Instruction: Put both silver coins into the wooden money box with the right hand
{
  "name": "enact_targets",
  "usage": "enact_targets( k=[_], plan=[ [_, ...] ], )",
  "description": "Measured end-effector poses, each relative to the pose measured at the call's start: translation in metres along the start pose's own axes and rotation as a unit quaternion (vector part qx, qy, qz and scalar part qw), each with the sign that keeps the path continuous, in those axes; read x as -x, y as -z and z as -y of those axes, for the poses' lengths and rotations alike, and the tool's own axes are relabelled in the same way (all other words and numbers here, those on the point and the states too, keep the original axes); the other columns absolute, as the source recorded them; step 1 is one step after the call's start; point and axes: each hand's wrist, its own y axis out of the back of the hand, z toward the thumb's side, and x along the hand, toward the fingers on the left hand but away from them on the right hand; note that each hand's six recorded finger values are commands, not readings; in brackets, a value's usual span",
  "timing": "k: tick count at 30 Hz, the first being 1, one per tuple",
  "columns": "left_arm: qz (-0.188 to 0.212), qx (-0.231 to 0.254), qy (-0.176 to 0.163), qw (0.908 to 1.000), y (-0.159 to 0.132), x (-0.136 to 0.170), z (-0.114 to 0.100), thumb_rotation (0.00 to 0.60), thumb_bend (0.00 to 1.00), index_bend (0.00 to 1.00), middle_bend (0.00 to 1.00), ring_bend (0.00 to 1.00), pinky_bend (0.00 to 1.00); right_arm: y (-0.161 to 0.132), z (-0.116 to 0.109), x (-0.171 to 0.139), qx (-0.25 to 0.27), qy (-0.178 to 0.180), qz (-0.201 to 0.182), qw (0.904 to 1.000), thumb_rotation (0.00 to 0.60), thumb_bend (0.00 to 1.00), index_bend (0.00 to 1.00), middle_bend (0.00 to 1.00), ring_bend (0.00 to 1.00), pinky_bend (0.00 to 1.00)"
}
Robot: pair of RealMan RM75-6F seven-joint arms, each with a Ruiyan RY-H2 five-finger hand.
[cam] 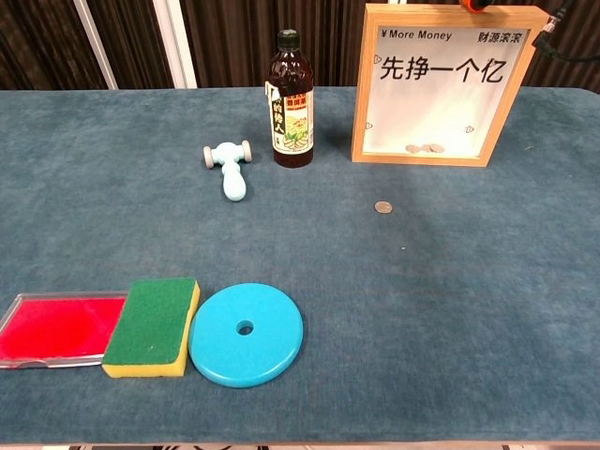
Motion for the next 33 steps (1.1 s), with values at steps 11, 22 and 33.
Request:
enact_targets(
  k=[11, 22, 33],
  plan=[
    [0.0, 0.002, 0.001, 1.0, 0.0001, -0.0003, 0.0, 0.6, 0.4, 0.1, 0.0, 0.0, 0.0, -0.004, -0.0007, -0.0016, -0.001, 0.001, -0.001, 1.0, 0.6, 0.53, 0.66, 0.02, 0.0, 0.0],
    [-0.002, 0.004, 0.003, 1.0, 0.0007, -0.0009, -0.0002, 0.6, 0.4, 0.1, 0.0, 0.0, 0.0, -0.0082, 0.001, -0.0016, -0.004, 0.001, -0.001, 1.0, 0.6, 0.53, 0.66, 0.02, 0.0, 0.0],
    [-0.002, 0.006, 0.005, 1.0, 0.0009, -0.0012, -0.0002, 0.6, 0.4, 0.1, 0.0, 0.0, 0.0, -0.0092, 0.0002, -0.0033, -0.006, 0.001, 0.002, 1.0, 0.6, 0.53, 0.66, 0.02, 0.0, 0.0]
  ],
)
